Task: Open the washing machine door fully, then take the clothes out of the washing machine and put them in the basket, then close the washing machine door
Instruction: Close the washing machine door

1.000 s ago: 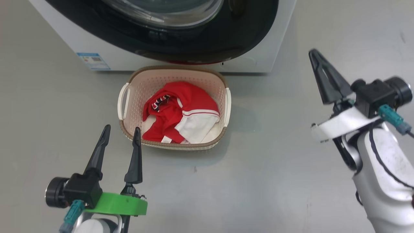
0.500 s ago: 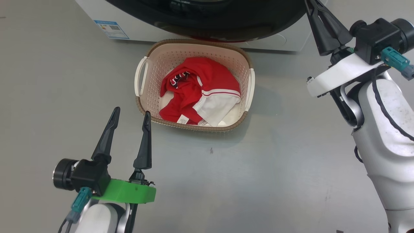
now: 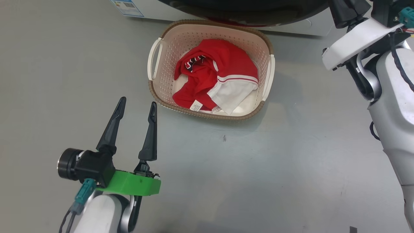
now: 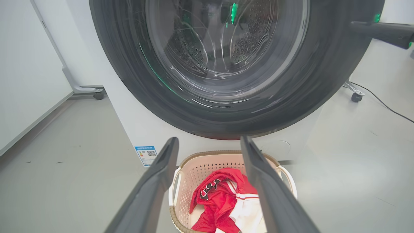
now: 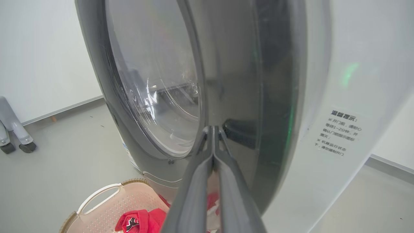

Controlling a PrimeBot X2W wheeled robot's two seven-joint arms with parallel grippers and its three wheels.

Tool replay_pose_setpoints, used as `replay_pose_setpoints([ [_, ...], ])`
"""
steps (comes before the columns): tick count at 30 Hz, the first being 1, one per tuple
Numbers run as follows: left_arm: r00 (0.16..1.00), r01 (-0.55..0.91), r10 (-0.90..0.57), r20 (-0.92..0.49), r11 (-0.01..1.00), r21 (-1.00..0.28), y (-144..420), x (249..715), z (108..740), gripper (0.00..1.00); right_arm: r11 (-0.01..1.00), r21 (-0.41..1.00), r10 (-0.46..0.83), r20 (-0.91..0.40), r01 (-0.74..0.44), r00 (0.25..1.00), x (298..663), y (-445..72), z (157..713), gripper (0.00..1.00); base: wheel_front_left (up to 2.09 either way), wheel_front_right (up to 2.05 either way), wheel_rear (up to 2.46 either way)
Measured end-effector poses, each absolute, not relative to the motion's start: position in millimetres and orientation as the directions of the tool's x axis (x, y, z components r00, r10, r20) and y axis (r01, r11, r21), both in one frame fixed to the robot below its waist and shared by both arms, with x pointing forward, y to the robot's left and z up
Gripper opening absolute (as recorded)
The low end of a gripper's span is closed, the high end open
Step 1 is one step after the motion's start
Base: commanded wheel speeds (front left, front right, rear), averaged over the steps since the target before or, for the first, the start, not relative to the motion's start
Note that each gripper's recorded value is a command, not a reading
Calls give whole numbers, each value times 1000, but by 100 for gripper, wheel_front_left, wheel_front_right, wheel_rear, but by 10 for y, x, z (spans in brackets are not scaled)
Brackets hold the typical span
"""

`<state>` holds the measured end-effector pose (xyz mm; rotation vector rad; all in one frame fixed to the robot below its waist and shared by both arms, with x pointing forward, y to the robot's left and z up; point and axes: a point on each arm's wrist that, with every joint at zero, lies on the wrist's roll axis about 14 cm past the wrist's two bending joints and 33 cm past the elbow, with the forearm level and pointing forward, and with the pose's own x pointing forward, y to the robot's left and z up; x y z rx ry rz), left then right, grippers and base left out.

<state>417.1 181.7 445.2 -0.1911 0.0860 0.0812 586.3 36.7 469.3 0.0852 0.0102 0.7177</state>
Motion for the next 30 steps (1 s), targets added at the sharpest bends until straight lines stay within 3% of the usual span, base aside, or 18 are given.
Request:
replay_pose_setpoints([
  [14,993,-101,85,-85,974,-204,1852,4278,4452,100,747,107,663,-36,-656,748,6071,388,4421,0,0,0,0],
  [30,992,-116,101,-81,972,-204,1872,4334,4460,100,792,74,609,-20,-606,793,6504,198,4514,0,0,0,0],
])
